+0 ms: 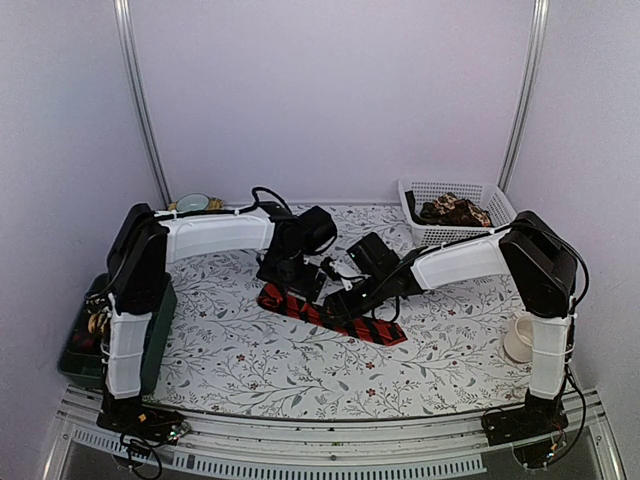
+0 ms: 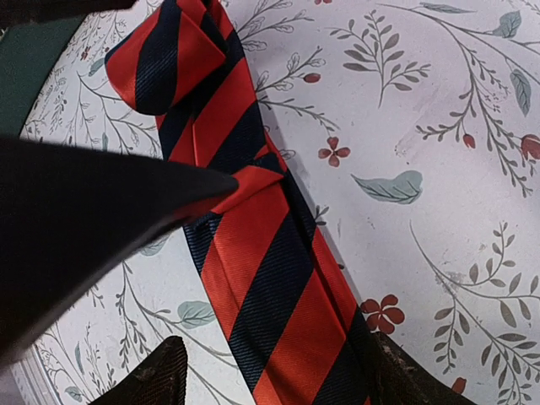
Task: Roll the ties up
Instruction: Roll the tie at the center of the board.
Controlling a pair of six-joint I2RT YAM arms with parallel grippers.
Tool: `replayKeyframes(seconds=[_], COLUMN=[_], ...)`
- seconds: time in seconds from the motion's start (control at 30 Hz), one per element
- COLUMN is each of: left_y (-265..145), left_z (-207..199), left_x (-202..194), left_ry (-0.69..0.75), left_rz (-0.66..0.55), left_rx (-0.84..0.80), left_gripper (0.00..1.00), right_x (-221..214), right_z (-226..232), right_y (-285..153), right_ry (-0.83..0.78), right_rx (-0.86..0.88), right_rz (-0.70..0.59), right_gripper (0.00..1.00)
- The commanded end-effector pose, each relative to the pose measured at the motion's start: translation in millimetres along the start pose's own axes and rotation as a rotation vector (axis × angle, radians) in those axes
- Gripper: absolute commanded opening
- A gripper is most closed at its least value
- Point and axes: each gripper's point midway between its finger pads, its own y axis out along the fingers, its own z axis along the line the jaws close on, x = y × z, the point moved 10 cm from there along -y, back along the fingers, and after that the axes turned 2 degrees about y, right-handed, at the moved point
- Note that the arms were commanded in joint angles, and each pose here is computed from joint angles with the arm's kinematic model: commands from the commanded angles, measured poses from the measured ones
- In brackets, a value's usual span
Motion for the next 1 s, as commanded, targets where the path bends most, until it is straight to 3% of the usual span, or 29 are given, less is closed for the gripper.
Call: replayKeyframes(seconds=[0.0, 0.17, 0.3, 0.47, 0.73, 0.97], left_y=[-53.1, -93.7, -93.5, -62.5, -21.9, 24.7], left_z=[20.5, 60.9, 111.8, 153.3, 175.8, 184.2], left_x=[23.1, 28.6, 17.5, -14.7, -22.5, -28.2], left_ry=[-0.019, -0.027, -0.183, -0.352, -0.413, -0.449], left_rz=[-0.179, -0.326, -0.393, -0.429, -0.462, -0.380], left_rx=[-0.118, -0.186, -0.350, -0.509, -0.619, -0.689], left_gripper=[1.00, 1.00, 1.00, 1.00, 1.00, 0.99], right_x=[5.2, 7.9, 15.4, 35.4, 68.8, 79.8], right_z=[5.6, 8.3, 13.8, 26.5, 35.2, 32.0], right_y=[-12.7, -17.5, -24.7, -35.8, -11.8, 19.1], right_ry=[-0.019, -0.025, -0.029, 0.023, 0.276, 0.477], right_rx=[-0.008, 0.003, 0.020, 0.113, 0.263, 0.337], right_rz=[-0.033, -0.043, -0.064, -0.110, -0.108, -0.101], right_gripper=[0.72, 0.70, 0.68, 0.64, 0.63, 0.61])
